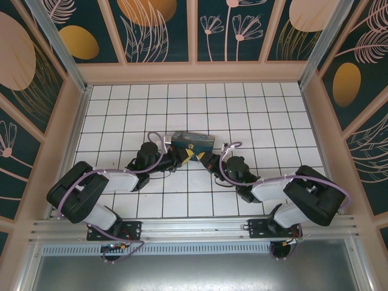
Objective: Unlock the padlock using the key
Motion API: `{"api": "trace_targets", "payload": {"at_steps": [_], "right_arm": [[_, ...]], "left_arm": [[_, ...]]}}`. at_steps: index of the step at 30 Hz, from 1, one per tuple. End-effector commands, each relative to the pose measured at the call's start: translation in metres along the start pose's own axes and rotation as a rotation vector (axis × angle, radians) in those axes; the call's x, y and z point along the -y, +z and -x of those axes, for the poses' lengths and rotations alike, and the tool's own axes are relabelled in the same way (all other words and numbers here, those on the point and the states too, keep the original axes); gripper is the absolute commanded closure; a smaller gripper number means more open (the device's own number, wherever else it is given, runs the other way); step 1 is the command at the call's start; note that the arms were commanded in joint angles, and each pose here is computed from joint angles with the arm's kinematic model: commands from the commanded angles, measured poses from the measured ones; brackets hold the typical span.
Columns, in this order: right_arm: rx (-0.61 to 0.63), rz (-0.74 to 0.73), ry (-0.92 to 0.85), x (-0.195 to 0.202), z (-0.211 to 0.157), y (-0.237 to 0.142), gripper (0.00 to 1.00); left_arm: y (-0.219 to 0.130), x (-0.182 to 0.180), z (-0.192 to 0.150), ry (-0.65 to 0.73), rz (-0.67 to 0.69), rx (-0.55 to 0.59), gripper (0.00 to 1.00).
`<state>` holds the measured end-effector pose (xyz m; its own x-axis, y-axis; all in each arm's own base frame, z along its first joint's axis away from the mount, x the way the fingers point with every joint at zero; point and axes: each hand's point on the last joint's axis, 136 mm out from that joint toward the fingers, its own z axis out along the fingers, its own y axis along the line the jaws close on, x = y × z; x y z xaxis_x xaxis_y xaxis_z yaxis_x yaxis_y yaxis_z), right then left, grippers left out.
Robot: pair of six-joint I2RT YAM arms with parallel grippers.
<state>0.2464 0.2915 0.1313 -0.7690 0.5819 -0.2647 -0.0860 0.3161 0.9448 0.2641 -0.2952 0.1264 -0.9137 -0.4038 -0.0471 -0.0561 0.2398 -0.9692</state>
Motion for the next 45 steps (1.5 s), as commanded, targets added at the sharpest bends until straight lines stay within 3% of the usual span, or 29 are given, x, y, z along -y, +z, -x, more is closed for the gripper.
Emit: {"api": "trace_targets", "payload": {"at_steps": [1, 8, 24, 33, 45], "right_arm": [[0.013, 0.095, -0.022, -0.026, 0.002, 0.007, 1.0], [0.025, 0.175, -0.044, -0.044, 0.006, 0.007, 1.0], [-0.034, 0.27, 0.148, -0.061, 0.005, 0.012, 1.0], [0.012, 0.132, 0.021, -0.041, 0.021, 0.009, 1.0], [-0.008, 0.14, 0.016, -0.04, 0.02, 0.01, 1.0]], "left_arm": [[0.0, 0.024, -0.005, 0.037, -0.077, -0.031, 1.0], [-0.001, 0.026, -0.006, 0.035, -0.081, -0.035, 1.0], [-0.002, 0.032, -0.005, 0.029, -0.099, -0.032, 1.0], [-0.004, 0.031, -0.006, 0.039, -0.088, -0.033, 1.0], [-0.003, 0.027, -0.007, 0.041, -0.082, -0.035, 1.0]]}}
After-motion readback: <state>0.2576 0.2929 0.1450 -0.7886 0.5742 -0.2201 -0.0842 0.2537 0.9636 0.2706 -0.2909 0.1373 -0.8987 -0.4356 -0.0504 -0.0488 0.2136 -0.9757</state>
